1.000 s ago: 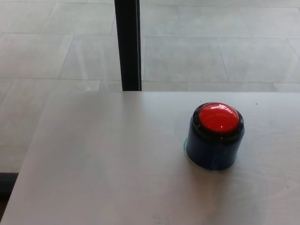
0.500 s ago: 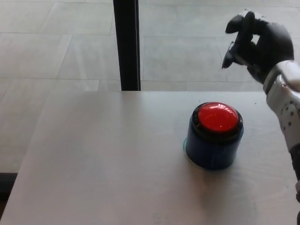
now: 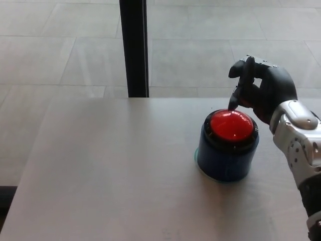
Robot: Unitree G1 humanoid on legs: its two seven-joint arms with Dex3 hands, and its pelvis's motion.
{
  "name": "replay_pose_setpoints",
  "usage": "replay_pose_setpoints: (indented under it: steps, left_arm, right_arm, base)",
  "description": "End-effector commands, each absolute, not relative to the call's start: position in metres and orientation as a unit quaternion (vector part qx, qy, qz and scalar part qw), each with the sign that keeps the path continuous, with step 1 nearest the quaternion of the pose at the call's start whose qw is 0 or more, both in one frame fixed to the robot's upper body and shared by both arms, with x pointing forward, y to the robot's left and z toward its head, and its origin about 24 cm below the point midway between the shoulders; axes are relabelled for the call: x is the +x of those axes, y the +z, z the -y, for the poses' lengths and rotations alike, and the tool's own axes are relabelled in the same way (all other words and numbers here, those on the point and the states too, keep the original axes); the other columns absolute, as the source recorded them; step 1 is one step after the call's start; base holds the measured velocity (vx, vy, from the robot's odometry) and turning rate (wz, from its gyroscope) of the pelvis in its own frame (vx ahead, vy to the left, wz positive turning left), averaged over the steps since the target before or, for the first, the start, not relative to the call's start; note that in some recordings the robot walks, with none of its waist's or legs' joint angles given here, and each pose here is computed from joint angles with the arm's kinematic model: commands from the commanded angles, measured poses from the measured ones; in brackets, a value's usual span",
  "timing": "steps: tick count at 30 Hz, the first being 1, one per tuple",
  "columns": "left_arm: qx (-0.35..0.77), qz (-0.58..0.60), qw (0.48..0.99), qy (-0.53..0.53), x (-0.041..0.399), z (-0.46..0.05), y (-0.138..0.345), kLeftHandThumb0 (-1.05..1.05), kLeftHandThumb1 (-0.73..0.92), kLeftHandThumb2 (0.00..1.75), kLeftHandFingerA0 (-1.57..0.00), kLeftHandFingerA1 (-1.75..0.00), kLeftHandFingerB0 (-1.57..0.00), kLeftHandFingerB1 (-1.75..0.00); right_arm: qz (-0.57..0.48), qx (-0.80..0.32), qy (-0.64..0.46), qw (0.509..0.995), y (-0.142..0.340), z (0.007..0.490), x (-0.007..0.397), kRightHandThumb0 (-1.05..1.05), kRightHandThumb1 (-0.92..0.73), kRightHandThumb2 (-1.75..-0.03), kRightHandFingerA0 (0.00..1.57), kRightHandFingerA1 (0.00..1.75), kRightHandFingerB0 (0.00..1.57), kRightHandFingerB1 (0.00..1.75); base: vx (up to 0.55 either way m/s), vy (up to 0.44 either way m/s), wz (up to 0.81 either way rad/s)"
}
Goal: The robot uses its right hand to press the red button kept in the middle of the desk
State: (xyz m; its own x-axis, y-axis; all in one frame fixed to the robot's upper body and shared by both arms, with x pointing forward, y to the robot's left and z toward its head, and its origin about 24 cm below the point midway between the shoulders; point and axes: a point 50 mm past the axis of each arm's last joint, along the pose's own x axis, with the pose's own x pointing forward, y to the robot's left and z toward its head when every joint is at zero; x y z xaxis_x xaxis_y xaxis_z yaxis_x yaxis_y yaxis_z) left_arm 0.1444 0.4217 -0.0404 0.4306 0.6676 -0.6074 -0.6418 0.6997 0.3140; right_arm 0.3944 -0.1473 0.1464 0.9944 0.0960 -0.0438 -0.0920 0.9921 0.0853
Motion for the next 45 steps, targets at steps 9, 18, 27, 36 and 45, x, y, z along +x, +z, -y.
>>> replay_pose_setpoints:
  steps: [9,18,27,36,45]
  left_arm:
    - [0.012,-0.369,0.84,0.397,0.142,-0.426,-0.038,-0.74,0.92,1.28,-0.45,-0.93,-0.31,-0.79]
    - [0.018,-0.363,0.842,0.398,0.146,-0.426,-0.035,-0.74,0.92,1.29,-0.49,-0.96,-0.33,-0.8]
    - [0.011,-0.359,0.845,0.396,0.15,-0.425,-0.034,-0.75,0.92,1.19,-0.35,-1.2,-0.22,-0.9]
    - [0.011,-0.355,0.847,0.394,0.154,-0.425,-0.033,-0.77,0.92,1.29,-0.47,-0.96,-0.3,-0.79]
    - [0.02,-0.358,0.848,0.39,0.155,-0.424,-0.032,-0.74,0.92,1.28,-0.47,-0.94,-0.29,-0.77]
  right_arm:
    - [-0.028,0.019,0.065,0.997,0.133,0.14,0.389,-0.18,-0.48,-1.29,0.91,1.75,0.76,1.63]
    - [-0.044,-0.013,0.063,0.997,0.124,0.147,0.386,-0.16,-0.56,-1.19,0.91,1.75,0.74,1.65]
    - [-0.073,0.028,0.037,0.996,0.099,0.154,0.377,-0.18,-0.6,-1.15,0.9,1.75,0.74,1.61]
    - [-0.09,0.075,0.024,0.993,0.079,0.146,0.373,-0.2,-0.5,-1.28,0.96,1.75,0.77,1.61]
    - [-0.068,0.033,0.041,0.996,0.089,0.149,0.377,-0.17,-0.54,-1.25,0.95,1.75,0.78,1.62]
  base:
    - [0.0,0.0,0.0]
    - [0.0,0.0,0.0]
    - [0.0,0.0,0.0]
    - [0.0,0.0,0.0]
    - [0.0,0.0,0.0]
